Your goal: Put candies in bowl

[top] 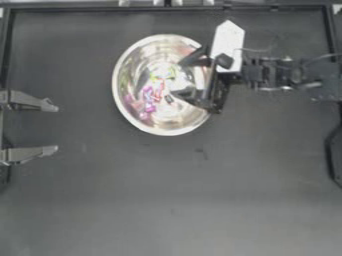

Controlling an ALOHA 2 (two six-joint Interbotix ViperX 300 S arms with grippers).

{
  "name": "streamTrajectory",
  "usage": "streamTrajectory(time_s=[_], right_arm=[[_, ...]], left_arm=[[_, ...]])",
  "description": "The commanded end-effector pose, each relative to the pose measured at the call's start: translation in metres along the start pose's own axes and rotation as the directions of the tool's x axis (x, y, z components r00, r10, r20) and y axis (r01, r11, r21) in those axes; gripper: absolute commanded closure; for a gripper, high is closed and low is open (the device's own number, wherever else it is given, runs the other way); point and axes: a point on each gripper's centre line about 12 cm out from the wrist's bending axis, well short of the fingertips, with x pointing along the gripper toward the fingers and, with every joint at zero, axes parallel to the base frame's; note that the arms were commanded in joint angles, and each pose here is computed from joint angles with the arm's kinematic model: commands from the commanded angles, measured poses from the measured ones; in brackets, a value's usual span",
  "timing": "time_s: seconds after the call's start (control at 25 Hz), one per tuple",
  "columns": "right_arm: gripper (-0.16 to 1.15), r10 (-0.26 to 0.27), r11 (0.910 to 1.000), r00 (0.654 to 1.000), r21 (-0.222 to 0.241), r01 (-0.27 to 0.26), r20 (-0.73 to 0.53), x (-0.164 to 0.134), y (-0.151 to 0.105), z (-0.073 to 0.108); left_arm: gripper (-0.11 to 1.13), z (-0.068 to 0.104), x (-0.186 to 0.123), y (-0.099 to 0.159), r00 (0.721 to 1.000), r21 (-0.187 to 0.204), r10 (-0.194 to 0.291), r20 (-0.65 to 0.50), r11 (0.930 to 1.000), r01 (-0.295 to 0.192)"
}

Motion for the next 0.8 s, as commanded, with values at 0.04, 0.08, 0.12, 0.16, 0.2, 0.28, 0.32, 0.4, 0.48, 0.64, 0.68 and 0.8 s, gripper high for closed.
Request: streamTrajectory(time_s=[0.04,0.08,0.12,0.16,0.2,0.28,0.32,0.4,0.48,0.64,0.68,0.8], right_arm=[[-0.02,0.044,0.999,0.995,-0.014,-0.043,0.088,-0.024,0.018,0.021],[-0.02,0.056,0.9984,0.994,-0.018,-0.054,0.095,-0.029,0.023,0.022],[-0.02,0.066,0.9977,0.993,-0.023,-0.065,0.1,-0.034,0.028,0.022],[-0.01,0.076,0.997,0.991,-0.026,-0.073,0.106,-0.039,0.032,0.022],[-0.01,0.087,0.996,0.99,-0.031,-0.084,0.113,-0.044,0.036,0.023],[-0.02,0.109,0.9938,0.986,-0.04,-0.104,0.126,-0.054,0.044,0.023],[-0.01,0.124,0.9919,0.984,-0.047,-0.118,0.132,-0.061,0.049,0.022],[-0.01,0.141,0.9894,0.98,-0.055,-0.134,0.142,-0.073,0.055,0.02],[-0.01,0.153,0.9875,0.977,-0.061,-0.145,0.149,-0.084,0.059,0.017],[-0.01,0.158,0.9866,0.973,-0.066,-0.149,0.169,-0.104,0.061,0.013],[-0.01,0.158,0.9866,0.971,-0.068,-0.148,0.179,-0.109,0.06,0.013],[-0.01,0.161,0.9863,0.965,-0.071,-0.149,0.206,-0.123,0.06,0.012]], left_arm=[[0.0,0.005,0.001,0.0,1.0,0.0,0.001,0.009,1.0,-0.001],[0.0,0.006,0.001,0.001,1.0,0.0,0.003,0.01,1.0,-0.003],[0.0,0.006,0.001,0.001,1.0,0.001,0.003,0.01,1.0,-0.003],[0.0,0.006,0.001,0.001,1.0,0.0,0.003,0.012,1.0,-0.003],[0.0,0.006,0.001,0.001,1.0,0.001,0.002,0.012,1.0,-0.002],[0.0,0.007,0.001,0.001,1.0,-0.002,0.002,0.014,1.0,-0.002],[0.0,0.008,0.001,0.001,1.0,0.001,0.002,0.017,1.0,-0.002],[0.0,0.009,0.001,0.001,1.0,0.001,0.003,0.018,1.0,-0.003],[0.0,0.01,0.001,0.001,1.0,0.001,0.002,0.02,1.0,-0.002],[0.0,0.015,0.001,0.001,1.0,0.004,0.002,0.031,1.0,-0.002],[0.0,0.016,0.001,0.001,0.999,0.006,0.002,0.032,1.0,-0.002],[0.0,0.019,0.002,0.002,0.999,0.009,0.004,0.038,1.0,-0.004]])
